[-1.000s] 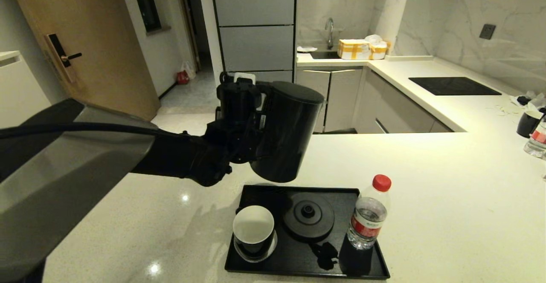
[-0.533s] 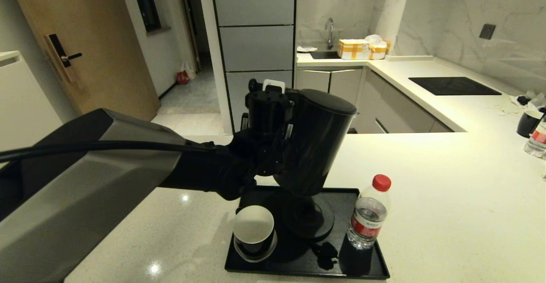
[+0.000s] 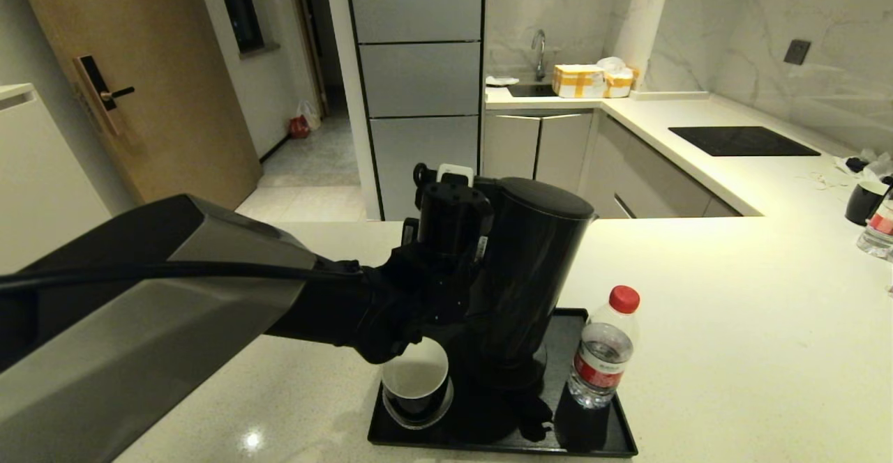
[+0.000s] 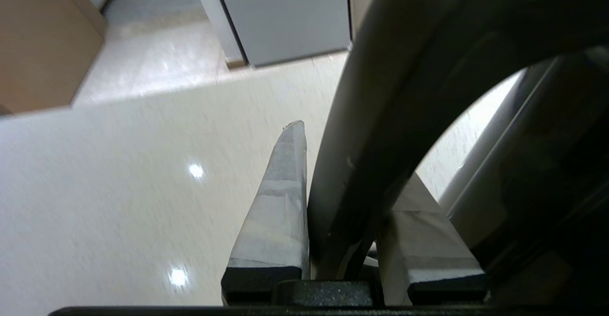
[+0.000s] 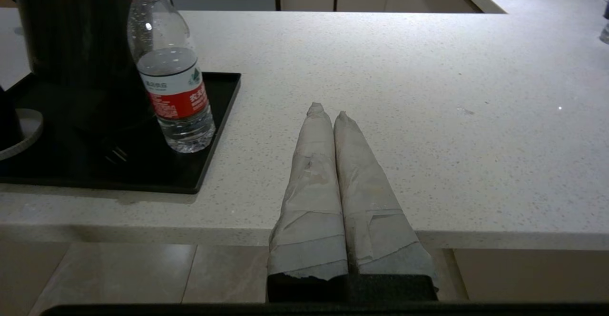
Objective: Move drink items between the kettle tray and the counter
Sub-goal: Return the kettle to its original position
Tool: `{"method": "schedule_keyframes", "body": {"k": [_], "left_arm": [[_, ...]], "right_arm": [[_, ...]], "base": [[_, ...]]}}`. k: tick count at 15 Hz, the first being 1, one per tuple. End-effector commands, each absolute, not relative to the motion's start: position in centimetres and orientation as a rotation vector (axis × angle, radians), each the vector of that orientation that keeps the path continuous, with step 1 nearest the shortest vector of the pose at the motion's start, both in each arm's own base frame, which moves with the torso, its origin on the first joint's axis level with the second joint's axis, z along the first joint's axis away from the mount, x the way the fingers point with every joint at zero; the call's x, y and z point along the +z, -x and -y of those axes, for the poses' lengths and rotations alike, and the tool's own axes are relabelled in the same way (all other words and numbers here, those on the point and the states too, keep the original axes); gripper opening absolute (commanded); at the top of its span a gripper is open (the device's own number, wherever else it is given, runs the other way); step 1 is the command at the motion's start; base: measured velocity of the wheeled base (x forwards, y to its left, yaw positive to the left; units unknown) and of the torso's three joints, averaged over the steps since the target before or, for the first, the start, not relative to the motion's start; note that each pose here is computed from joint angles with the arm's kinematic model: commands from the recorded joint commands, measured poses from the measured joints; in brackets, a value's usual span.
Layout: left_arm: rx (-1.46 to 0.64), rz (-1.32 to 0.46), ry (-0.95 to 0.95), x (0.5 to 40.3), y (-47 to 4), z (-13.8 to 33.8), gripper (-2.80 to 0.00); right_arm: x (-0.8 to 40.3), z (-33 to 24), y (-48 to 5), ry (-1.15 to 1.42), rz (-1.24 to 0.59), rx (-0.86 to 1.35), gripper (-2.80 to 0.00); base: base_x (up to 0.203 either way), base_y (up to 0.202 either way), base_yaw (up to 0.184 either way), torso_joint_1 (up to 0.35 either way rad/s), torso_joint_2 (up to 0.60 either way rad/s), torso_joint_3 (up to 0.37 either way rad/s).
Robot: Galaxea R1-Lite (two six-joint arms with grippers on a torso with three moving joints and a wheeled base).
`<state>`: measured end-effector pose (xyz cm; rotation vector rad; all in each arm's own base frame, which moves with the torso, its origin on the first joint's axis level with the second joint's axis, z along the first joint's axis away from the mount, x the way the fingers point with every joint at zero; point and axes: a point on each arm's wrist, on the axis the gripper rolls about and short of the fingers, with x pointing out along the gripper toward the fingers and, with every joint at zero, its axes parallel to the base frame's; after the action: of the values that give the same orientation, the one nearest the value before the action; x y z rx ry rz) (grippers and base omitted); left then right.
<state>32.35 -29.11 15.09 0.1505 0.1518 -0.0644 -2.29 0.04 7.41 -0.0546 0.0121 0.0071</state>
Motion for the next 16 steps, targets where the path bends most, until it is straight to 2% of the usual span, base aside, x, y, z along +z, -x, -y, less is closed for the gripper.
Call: {"method": "schedule_keyframes", "body": {"k": [1, 16], "left_arm": [[-0.067, -0.174, -0.153, 14.3, -32.0, 29.1, -2.8], [-0.114, -0.188, -0.165, 12.7, -31.4, 31.3, -2.8]], "right_arm": [[7.4, 0.0, 2.3, 0.055, -0.015, 0.007, -2.8], [7.4, 0.0, 2.3, 0.055, -0.015, 0.007, -2.8]], "base": [[0.0, 0.0, 0.0, 0.0, 0.0, 0.0], [0.0, 0.0, 0.0, 0.0, 0.0, 0.0]]}}
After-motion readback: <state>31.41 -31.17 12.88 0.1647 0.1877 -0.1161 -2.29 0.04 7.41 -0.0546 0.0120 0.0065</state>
